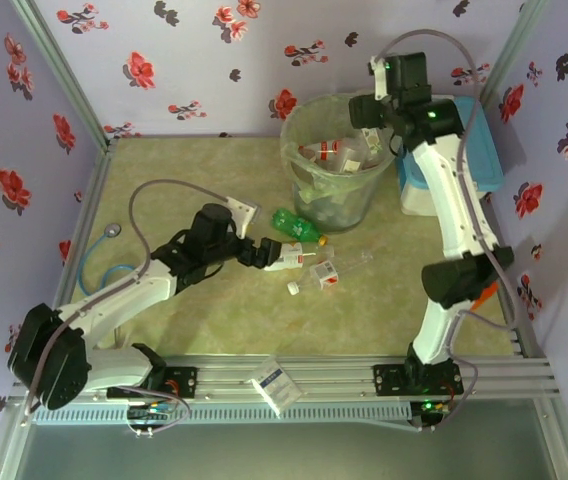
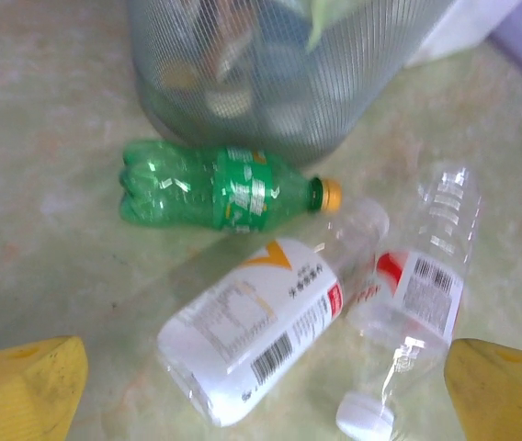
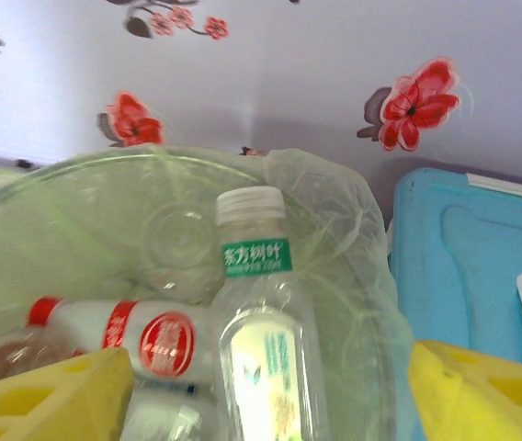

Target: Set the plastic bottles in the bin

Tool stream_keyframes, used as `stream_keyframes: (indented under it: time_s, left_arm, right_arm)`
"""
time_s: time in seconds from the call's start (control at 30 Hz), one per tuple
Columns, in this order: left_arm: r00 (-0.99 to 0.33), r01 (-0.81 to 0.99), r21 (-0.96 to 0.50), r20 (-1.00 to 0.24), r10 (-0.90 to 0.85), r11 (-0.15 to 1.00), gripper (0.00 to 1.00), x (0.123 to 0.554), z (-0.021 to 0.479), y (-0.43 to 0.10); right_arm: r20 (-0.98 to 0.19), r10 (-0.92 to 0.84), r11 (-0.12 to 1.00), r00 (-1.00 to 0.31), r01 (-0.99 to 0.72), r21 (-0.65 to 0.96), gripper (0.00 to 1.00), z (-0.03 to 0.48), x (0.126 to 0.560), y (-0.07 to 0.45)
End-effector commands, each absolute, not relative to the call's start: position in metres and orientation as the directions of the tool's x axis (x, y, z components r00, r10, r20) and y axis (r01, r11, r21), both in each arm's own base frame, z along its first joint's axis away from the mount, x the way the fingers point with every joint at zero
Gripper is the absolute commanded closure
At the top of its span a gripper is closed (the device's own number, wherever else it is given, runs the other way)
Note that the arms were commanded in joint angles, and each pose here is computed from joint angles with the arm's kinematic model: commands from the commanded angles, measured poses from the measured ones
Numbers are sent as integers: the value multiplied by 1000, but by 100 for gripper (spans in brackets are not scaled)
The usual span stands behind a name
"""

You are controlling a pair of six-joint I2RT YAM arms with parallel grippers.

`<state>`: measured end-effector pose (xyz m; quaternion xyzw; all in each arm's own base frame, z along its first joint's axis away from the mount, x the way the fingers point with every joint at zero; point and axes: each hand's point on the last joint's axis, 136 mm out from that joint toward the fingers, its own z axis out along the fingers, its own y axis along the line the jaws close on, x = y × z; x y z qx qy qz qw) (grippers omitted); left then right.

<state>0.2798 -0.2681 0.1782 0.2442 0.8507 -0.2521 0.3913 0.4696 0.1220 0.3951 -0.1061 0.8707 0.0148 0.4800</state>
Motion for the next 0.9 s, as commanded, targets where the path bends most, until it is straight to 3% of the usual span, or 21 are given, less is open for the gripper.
stream_keyframes:
  time_s: [0.0,0.23,0.53,0.87]
  left_arm:
    - [-570,662,-127,-725,386,739,0,265,164,-271]
    - [-504,765,-38,-657,560,643,2,226,145,-320]
    - [-473,790,-13,-650,595,613,12,233,110,-393]
    - [-467,812,7,-591,658,583,15,236,72,-416]
  right_arm:
    - [-844,-107,978,-526,-208,5,16,406,435,121]
    - [-865,12,975,-501,-187,122,13,405,384,106]
    - [-876,54,980,-480,-144,140,15,401,348,88]
    - [-904,46,983,-426,-140,116,17,418,330,78]
